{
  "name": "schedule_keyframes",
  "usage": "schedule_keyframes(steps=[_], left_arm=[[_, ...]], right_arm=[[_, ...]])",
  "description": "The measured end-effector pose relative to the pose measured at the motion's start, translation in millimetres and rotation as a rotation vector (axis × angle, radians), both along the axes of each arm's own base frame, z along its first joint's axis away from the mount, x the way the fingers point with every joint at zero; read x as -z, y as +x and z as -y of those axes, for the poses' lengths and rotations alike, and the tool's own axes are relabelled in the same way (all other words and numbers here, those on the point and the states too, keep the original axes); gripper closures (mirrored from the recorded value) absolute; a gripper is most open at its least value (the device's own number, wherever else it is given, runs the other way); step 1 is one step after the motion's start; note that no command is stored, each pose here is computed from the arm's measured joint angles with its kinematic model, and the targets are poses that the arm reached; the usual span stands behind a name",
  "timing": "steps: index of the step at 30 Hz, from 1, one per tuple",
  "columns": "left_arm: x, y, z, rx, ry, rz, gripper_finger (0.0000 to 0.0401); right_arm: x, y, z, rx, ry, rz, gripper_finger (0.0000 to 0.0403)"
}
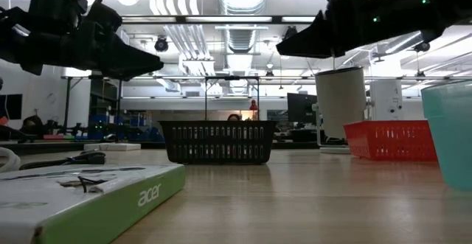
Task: Pick and place items into bin
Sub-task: Put the pink charger adapter into the red bin
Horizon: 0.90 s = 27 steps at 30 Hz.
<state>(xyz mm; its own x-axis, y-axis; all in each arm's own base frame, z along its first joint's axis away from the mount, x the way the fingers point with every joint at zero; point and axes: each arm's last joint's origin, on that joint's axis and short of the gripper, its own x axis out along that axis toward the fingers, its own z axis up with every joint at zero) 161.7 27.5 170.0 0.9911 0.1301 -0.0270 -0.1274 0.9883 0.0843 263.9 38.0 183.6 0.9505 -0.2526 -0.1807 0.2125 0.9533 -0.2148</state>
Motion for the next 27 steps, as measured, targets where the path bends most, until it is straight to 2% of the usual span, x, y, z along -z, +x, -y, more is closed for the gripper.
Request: schedule_keyframes(steps=[8, 13, 17, 20, 27], left_arm=[[-0.9, -0.2, 0.0, 0.0, 0.002, 0.011, 0.0209], [-0.4, -0.4, 0.1, 0.0, 0.002, 0.01, 0.0209], [-0.4, -0.4, 0.0, 0.0, 0.002, 0.01, 0.0209], [-0.4, -0.4, 0.0, 0.0, 0.002, 0.009, 0.0209], [-0.2, -0.4, 0.0, 0.0, 0.002, 0.009, 0.0209]], right_arm=[[-10.8, 8.4, 14.9, 0.063, 0.017, 0.038, 0.0201], [-17.0, 15.3, 19.3, 0.087, 0.03, 0.005, 0.0167], [-22.3, 20.3, 26.8, 0.179, 0.128, 0.007, 0.013], [-23.9, 21.5, 33.4, 0.253, 0.16, 0.01, 0.011], [-25.6, 22.3, 43.8, 0.303, 0.22, 0.047, 0.01]])
